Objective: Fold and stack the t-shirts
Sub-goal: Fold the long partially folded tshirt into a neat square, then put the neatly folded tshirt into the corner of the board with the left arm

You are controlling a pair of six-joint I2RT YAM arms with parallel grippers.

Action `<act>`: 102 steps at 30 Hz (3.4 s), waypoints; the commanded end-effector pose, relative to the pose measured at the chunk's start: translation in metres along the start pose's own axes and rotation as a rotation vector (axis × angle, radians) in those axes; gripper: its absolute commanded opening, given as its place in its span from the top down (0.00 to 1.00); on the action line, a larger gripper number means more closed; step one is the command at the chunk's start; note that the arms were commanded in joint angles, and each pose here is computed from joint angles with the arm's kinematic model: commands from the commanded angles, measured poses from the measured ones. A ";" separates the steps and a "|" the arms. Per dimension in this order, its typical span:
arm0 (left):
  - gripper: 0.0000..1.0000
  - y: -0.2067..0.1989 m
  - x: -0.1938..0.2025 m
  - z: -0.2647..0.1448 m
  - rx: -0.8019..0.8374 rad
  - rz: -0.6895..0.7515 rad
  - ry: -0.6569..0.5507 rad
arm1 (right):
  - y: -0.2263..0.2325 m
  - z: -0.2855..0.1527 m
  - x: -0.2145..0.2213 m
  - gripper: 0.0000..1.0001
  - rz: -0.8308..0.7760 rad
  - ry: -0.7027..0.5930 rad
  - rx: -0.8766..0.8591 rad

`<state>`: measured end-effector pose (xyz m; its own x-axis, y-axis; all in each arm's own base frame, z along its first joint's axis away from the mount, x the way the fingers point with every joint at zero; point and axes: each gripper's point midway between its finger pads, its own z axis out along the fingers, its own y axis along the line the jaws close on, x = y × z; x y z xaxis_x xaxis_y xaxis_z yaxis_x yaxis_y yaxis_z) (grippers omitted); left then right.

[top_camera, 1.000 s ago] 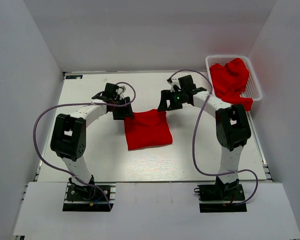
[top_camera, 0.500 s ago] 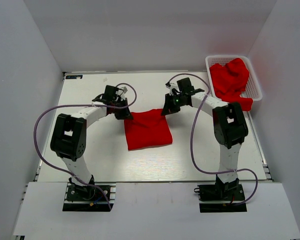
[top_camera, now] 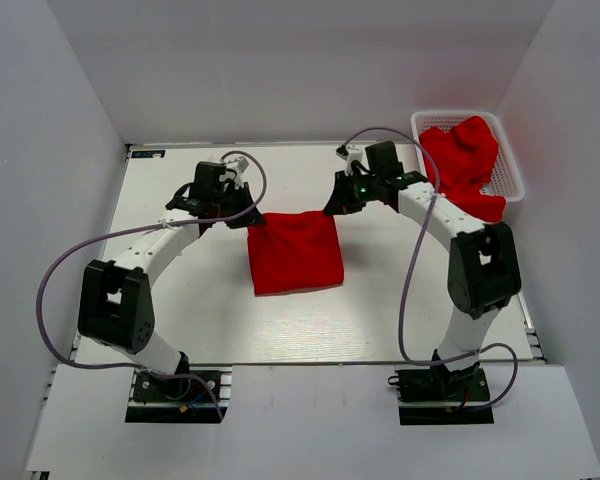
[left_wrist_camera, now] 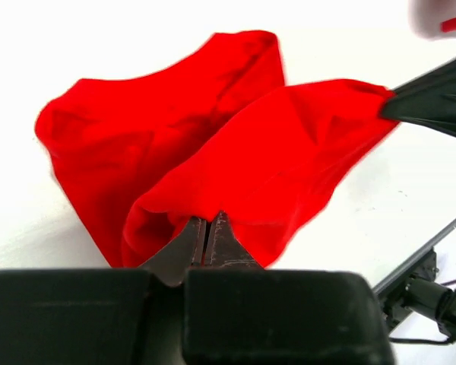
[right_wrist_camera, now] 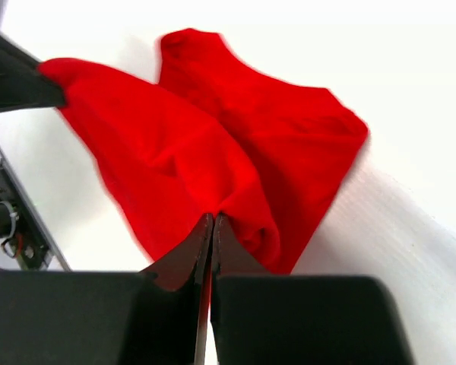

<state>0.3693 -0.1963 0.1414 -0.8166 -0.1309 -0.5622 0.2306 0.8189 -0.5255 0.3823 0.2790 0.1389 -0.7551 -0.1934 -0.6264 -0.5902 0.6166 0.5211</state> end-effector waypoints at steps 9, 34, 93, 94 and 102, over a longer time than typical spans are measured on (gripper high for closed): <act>1.00 0.003 -0.016 -0.032 -0.084 0.017 -0.108 | 0.015 -0.018 -0.031 1.00 -0.098 -0.108 -0.016; 0.00 0.095 -0.096 0.015 -0.395 -0.021 -0.224 | -0.046 0.036 -0.111 0.10 -0.133 -0.184 0.014; 1.00 0.267 -0.168 -0.005 -0.978 0.164 -0.142 | -0.078 -0.087 -0.020 0.10 0.100 -0.226 0.387; 1.00 0.270 -0.175 -0.002 -0.958 0.183 -0.150 | -0.082 -0.086 -0.021 0.10 0.105 -0.221 0.393; 1.00 0.327 -0.249 -0.004 -0.945 0.361 -0.247 | -0.104 -0.070 -0.029 0.10 0.170 -0.163 0.401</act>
<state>0.6207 0.0964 0.0764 -0.6983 0.0942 -0.7095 -0.1913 0.9307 0.3119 0.4373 0.1691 0.1406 -0.7434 0.0244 -0.6684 -0.3058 0.8764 0.3721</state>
